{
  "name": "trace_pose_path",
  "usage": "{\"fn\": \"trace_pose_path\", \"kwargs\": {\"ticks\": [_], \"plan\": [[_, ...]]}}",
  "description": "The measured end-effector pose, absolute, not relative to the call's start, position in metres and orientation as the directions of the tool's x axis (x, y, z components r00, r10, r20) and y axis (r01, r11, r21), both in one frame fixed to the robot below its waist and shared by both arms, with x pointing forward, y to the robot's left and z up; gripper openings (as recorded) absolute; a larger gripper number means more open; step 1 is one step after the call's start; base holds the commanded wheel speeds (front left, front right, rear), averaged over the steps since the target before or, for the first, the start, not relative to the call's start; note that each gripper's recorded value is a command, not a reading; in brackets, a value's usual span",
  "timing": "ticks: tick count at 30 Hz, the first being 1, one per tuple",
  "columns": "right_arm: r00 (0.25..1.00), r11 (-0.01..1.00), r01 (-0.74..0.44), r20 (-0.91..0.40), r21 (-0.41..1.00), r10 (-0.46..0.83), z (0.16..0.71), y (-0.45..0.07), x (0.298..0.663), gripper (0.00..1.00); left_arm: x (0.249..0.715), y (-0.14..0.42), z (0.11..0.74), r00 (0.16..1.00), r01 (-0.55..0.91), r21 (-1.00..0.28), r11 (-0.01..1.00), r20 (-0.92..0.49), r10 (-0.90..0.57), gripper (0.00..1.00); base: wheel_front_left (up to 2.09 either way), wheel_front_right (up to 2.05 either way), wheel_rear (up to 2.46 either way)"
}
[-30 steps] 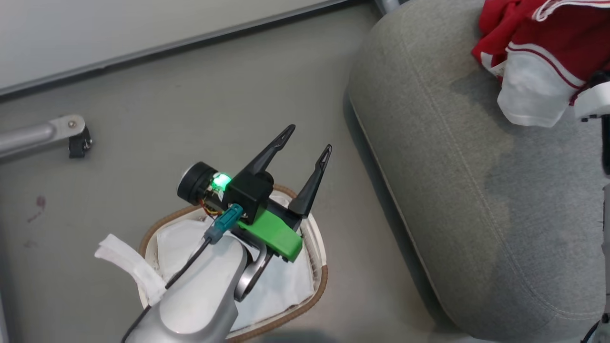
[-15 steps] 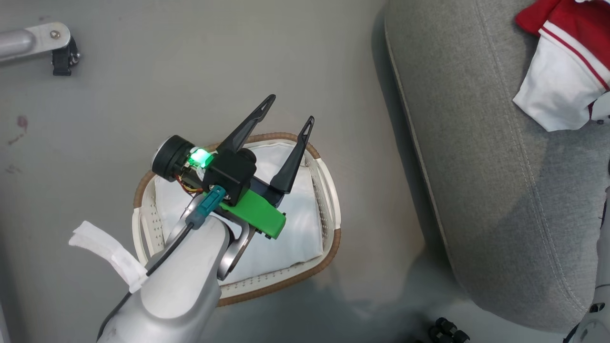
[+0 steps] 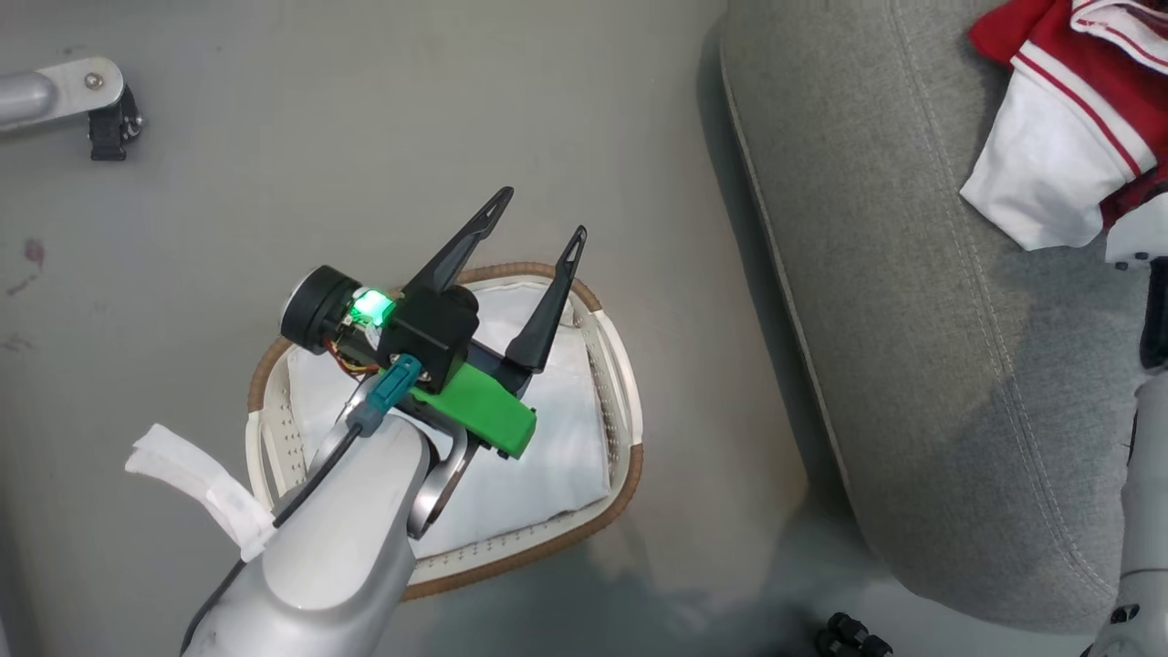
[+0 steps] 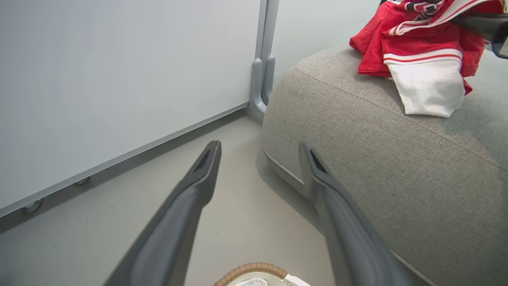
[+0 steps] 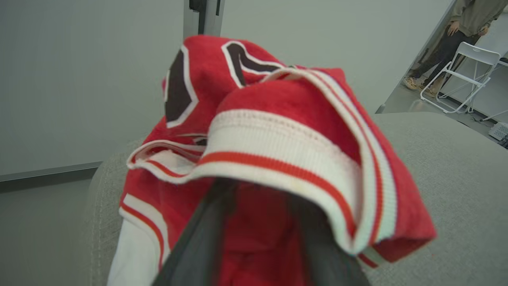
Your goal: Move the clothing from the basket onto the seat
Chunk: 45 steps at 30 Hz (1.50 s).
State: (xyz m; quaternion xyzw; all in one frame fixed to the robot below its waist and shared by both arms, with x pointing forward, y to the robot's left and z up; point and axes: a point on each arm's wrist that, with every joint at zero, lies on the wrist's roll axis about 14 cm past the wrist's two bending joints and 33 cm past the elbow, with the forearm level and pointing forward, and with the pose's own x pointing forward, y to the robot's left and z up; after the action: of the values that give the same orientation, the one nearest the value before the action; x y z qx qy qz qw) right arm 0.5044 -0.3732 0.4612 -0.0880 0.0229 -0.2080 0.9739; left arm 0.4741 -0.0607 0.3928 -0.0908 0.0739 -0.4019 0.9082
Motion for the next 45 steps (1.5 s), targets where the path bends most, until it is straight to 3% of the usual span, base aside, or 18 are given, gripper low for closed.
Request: {"fn": "trace_pose_path", "kwargs": {"ticks": [13,21,32,45], "plan": [[0.915,0.904,0.386,-0.051,-0.186,-0.401,0.461,-0.363,0.448,1.0,0.463,-0.049,0.425,0.718,0.67,-0.238,0.704,-0.033,-0.695,1.0,0.0,0.0,0.0],[0.932,0.914,0.352,-0.008,-0.202,-0.361,0.484,-0.352,0.424,1.0,0.452,-0.029,0.45,0.778,0.606,-0.254,0.754,-0.006,-0.628,1.0,0.0,0.0,0.0],[0.973,0.957,0.231,0.064,-0.173,-0.224,0.519,-0.313,0.424,1.0,0.428,0.02,0.481,0.875,0.473,-0.264,0.841,0.03,-0.483,1.0,0.0,0.0,0.0],[0.994,0.999,-0.016,0.106,-0.05,0.021,0.528,-0.203,0.434,1.0,0.39,0.112,0.481,0.973,0.224,-0.244,0.943,0.007,-0.229,1.0,0.0,0.0,0.0]]}}
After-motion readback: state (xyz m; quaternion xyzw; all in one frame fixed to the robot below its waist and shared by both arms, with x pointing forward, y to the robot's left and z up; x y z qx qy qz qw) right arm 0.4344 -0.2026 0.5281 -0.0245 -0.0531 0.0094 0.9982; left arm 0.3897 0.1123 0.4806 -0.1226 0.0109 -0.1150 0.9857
